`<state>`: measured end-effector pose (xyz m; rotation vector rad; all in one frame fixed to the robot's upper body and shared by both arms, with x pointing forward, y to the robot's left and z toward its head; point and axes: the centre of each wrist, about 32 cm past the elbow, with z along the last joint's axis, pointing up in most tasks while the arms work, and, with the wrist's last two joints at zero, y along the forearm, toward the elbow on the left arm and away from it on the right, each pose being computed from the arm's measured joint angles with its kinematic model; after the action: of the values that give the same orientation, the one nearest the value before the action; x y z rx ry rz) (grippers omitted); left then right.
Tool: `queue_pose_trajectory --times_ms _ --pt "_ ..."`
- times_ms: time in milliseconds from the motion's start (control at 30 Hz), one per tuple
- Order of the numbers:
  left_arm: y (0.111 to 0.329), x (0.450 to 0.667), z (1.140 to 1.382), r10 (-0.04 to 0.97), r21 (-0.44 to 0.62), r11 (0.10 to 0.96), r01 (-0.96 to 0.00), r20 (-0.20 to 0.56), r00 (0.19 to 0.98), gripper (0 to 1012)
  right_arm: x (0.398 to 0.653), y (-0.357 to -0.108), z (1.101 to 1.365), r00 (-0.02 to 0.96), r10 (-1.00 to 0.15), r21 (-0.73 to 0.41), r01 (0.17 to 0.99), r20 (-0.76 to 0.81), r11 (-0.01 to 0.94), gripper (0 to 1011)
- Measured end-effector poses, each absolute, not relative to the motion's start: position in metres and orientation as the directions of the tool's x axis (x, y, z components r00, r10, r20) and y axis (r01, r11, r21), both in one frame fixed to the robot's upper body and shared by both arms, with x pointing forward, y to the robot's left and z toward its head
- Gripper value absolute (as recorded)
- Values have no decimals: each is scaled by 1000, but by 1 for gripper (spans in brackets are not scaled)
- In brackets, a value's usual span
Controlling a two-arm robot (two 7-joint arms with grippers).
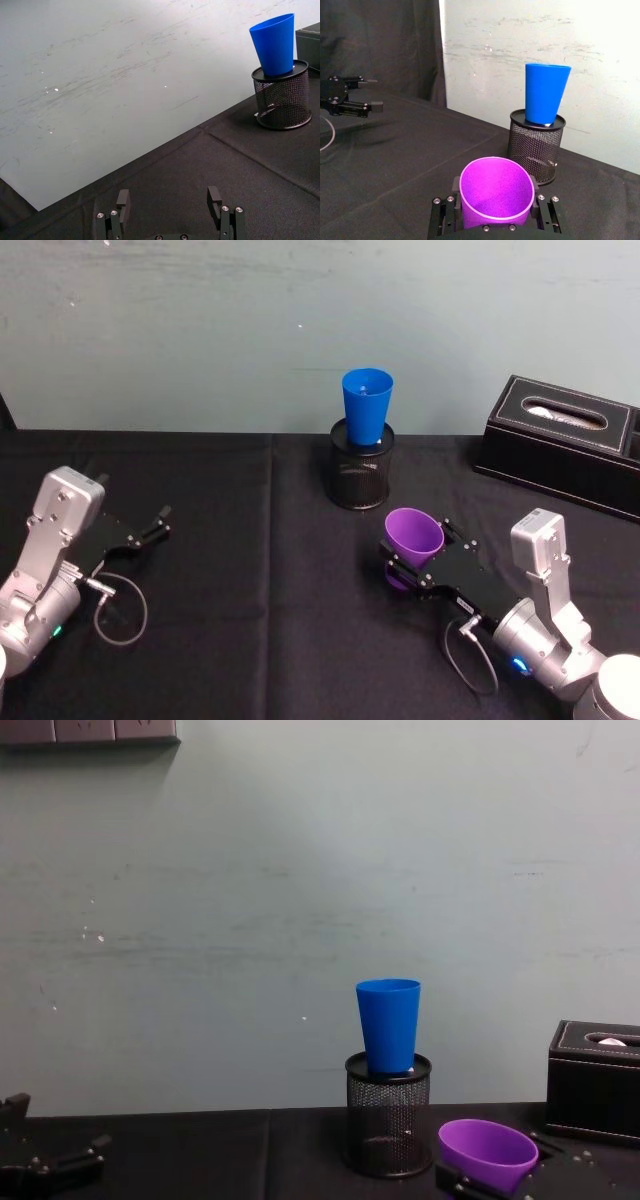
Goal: Pick up one cup with a gripper and tap it against the other cup.
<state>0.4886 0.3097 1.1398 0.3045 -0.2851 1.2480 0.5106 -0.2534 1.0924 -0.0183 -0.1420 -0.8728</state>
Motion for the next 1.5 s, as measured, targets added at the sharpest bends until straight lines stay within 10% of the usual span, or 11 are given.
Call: queue_pose_trajectory --times_ms 1500 --pt "310 489 1140 880 70 287 -955 374 292 1011 523 -248 1138 559 -810 98 809 179 580 739"
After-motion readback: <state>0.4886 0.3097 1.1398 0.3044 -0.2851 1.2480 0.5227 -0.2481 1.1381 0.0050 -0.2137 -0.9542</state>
